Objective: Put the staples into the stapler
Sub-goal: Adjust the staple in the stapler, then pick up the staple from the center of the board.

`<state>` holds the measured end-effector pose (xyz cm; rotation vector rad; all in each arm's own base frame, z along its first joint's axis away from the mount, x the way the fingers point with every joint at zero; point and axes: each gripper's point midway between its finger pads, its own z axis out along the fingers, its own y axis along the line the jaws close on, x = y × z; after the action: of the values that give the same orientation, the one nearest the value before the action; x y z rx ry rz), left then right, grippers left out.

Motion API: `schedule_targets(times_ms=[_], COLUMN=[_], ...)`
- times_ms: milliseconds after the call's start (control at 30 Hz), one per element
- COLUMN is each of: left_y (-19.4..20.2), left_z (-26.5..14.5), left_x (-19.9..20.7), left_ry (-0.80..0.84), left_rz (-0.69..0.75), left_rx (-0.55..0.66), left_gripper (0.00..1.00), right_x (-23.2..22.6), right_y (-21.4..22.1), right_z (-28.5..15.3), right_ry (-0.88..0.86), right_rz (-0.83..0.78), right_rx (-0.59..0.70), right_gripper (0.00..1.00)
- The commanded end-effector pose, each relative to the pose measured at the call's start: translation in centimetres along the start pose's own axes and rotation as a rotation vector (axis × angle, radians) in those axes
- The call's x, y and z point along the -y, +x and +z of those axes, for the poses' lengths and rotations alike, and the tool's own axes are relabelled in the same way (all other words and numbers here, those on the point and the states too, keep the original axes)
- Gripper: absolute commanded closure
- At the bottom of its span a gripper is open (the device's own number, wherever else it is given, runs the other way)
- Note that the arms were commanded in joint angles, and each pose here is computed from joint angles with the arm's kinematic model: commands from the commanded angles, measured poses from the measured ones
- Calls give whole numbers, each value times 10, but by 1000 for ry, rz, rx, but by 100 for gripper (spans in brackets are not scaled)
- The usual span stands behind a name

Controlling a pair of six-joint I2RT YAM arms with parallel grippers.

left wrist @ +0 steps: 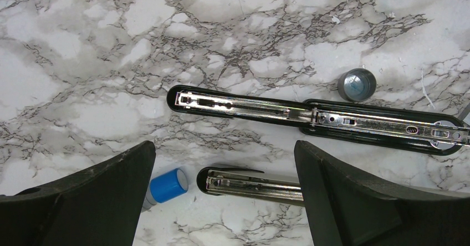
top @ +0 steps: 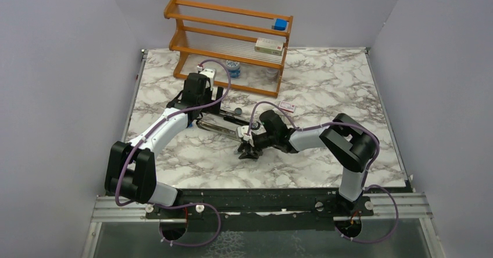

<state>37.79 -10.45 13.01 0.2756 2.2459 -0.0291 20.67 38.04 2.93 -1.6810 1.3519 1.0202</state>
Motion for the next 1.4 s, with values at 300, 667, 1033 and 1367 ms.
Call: schedule_targets(times_ms=[300,667,1033,1367], left_y=[-14,-13,-12,-13], left_z=[-2,-1,-1,-1], left_x=[6,7,7,8], left_ry=[20,21,23,22], left_rz=[4,6,7,9], left_rx=[40,36,37,38], left_gripper=[1,1,1,1], right_x=[17,11,10,7], right_y=[-9,18,33,36], right_z=[-7,-5,-5,-4], right_ry=[51,26,26,16], right_rz=[-21,23,58,74], right_rx=[22,-59,-120,-122], right_gripper=[60,62,68,83])
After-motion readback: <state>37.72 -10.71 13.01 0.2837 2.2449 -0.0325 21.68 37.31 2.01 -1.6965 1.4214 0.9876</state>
